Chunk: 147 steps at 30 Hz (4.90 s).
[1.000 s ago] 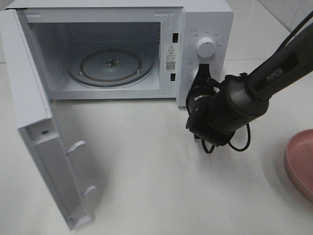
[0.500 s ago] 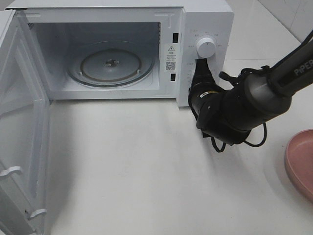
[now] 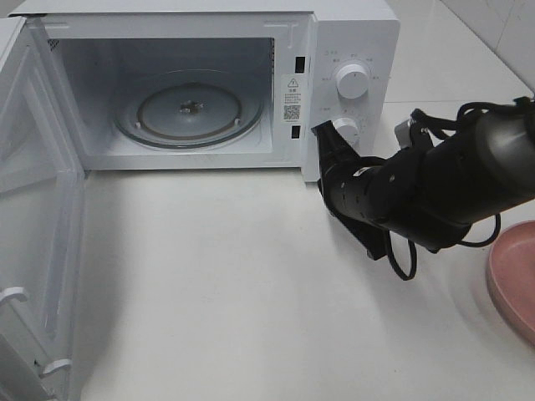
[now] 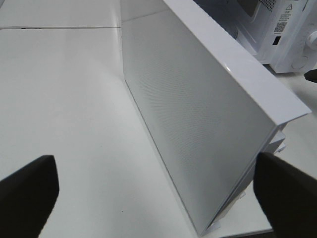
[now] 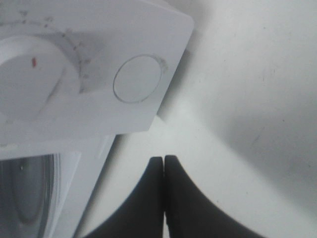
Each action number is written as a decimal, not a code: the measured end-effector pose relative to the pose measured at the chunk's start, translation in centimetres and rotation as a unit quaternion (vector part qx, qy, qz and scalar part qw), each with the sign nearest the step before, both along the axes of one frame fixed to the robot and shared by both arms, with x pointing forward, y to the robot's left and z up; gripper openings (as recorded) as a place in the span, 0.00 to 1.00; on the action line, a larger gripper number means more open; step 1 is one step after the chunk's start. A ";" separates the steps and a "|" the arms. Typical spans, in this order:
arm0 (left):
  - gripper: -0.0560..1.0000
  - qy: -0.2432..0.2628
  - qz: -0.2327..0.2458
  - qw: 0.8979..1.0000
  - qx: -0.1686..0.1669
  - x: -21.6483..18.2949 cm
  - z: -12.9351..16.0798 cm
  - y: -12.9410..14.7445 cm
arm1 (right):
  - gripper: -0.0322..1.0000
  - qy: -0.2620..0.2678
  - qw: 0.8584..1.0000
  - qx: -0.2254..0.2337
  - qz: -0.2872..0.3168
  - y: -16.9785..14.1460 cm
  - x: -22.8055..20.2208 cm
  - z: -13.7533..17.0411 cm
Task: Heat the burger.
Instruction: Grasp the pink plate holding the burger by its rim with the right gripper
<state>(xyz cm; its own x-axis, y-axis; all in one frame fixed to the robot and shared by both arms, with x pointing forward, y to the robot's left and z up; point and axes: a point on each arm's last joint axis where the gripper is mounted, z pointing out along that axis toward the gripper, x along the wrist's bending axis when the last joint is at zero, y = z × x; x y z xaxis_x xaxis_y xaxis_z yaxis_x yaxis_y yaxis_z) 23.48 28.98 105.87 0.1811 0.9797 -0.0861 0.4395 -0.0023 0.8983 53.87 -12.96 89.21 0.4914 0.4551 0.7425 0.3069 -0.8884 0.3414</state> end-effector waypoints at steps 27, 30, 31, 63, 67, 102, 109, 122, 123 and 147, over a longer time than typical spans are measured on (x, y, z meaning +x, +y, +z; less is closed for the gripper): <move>0.99 0.000 0.000 1.000 0.000 0.0 0.0 0.0 | 0.08 0.118 0.874 -0.143 0.449 0.5 -4.7 4.4; 0.99 0.000 0.000 1.000 0.000 0.0 0.0 0.0 | 0.09 0.129 0.847 -0.159 0.491 0.4 -5.5 4.6; 0.99 0.000 0.000 1.000 0.000 0.0 0.0 0.0 | 0.09 0.131 0.837 -0.166 0.504 0.4 -5.7 4.8; 0.99 0.000 0.000 1.000 0.000 0.0 0.0 0.0 | 0.94 0.289 0.709 -0.380 0.519 -4.9 -7.8 8.5; 0.99 0.000 0.000 1.000 0.000 0.0 0.0 0.0 | 0.95 0.296 0.715 -0.380 0.506 -5.6 -7.5 8.5; 0.99 0.000 0.000 1.000 0.000 0.0 0.0 0.0 | 0.90 0.344 0.764 -0.339 0.427 -13.6 -2.8 4.8; 0.99 0.000 0.000 1.000 0.000 0.0 0.0 0.0 | 0.90 0.359 0.757 -0.335 0.432 -14.8 -2.3 3.5; 0.99 0.000 0.000 1.000 0.000 0.0 0.0 0.0 | 0.87 0.364 0.758 -0.312 0.443 -14.4 -1.7 1.1; 0.99 0.000 0.000 1.000 0.000 0.0 0.0 0.0 | 0.87 0.366 0.756 -0.311 0.444 -14.3 -1.6 0.7; 0.99 0.000 0.000 1.000 0.000 0.0 0.0 0.0 | 0.65 0.379 0.745 -0.305 0.457 -14.3 -1.4 -1.3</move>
<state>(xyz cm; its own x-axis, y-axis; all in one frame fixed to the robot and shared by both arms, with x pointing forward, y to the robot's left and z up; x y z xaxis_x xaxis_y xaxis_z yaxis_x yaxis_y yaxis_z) 23.48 28.98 105.87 0.1811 0.9797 -0.0861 0.4395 -0.0023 0.8983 52.47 -27.23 87.96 -0.0587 0.9956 -0.0725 0.9980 0.0601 0.0177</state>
